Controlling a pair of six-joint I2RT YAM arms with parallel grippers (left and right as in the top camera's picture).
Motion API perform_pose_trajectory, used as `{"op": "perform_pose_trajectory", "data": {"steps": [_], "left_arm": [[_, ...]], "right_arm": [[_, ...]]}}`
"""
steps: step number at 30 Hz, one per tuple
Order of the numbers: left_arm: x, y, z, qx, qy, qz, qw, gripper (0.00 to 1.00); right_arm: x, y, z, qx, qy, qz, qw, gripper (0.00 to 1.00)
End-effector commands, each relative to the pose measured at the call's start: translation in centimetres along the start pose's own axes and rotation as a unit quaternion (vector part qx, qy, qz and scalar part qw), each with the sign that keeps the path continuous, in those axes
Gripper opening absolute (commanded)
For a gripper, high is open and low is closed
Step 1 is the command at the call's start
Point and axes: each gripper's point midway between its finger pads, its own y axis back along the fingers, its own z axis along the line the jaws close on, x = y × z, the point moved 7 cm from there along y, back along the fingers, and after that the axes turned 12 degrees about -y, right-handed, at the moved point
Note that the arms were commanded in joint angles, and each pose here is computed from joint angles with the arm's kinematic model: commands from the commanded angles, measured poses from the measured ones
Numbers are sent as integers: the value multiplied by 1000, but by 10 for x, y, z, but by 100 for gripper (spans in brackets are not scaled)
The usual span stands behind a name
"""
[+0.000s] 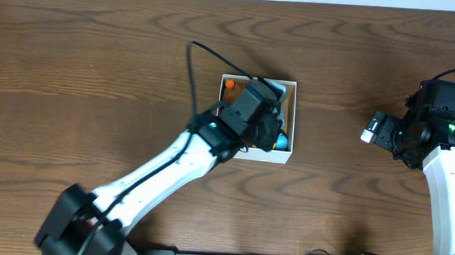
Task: Pack container
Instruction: 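Carry the green toy over the white box with the left gripper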
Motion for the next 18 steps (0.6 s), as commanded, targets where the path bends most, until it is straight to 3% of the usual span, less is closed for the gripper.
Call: {"op": "perform_pose_trajectory", "data": {"steps": [1,9,18], "left_arm": [[14,-18,-7,25,9,44,999,6],[49,-48,7,6,41,134,990,6],[36,-33,33,-13,68,108,992,6]], "right_arm": [[1,-2,0,1,6,4,1000,99],[1,-2,-1,1,6,5,1000,99],[1,-2,-1,1,7,5,1000,99]]}}
